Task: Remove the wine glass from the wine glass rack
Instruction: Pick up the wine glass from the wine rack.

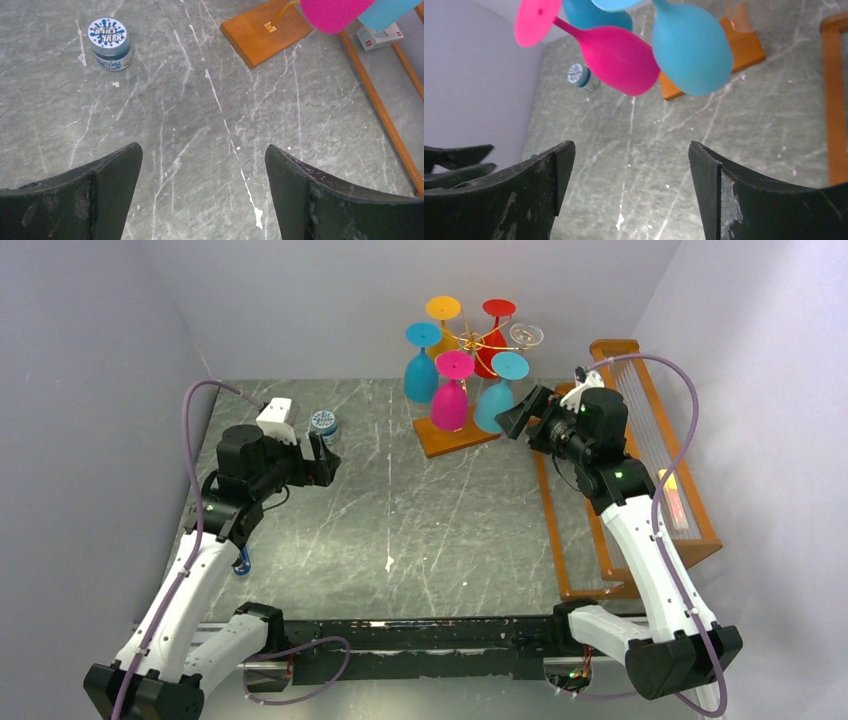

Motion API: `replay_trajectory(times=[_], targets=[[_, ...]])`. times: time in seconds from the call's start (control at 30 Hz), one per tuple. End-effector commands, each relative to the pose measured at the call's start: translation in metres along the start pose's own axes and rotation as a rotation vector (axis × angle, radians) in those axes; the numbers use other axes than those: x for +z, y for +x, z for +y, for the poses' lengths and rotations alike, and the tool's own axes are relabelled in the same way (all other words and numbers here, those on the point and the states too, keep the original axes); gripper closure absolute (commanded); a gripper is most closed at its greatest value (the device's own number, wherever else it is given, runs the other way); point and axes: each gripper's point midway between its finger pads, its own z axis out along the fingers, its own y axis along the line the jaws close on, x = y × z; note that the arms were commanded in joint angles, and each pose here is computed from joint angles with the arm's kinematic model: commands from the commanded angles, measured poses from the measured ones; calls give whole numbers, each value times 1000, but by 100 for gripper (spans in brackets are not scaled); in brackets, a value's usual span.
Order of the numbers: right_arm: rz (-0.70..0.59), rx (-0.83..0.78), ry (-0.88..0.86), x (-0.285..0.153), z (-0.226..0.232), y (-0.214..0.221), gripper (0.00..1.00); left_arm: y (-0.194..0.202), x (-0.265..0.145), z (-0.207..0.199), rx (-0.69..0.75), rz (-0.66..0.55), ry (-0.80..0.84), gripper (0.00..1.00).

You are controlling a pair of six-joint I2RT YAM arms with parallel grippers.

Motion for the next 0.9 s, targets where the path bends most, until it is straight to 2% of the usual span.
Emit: replay_trajectory(times=[0.0,0.1,0.27,0.33,0.4,0.57,0.7,0.87], targets=[[-105,75,-85,4,27,-38,13,-2,3,-10,-31,-35,62,3],[-161,104,-61,8,27,-56,20,0,3,-10,-39,-38,66,3],[-197,147,-10,21,15,-77,21,-5,0,-16,-32,-56,98,3],[-191,174,-45,26,12,-84,25,-6,-3,-17,-21,-60,100,5],[-166,200,-103,33,12,-90,31,-11,-5,-7,-59,-86,30,5],[-104,285,-187,50,4,-92,33,-20,-12,-11,-48,-103,45,4],[-98,326,-235,58,-5,-97,48,-20,-16,-12,-39,-113,49,3],[-92,341,-229,65,-9,-103,48,-25,-19,-12,-22,-124,47,3]])
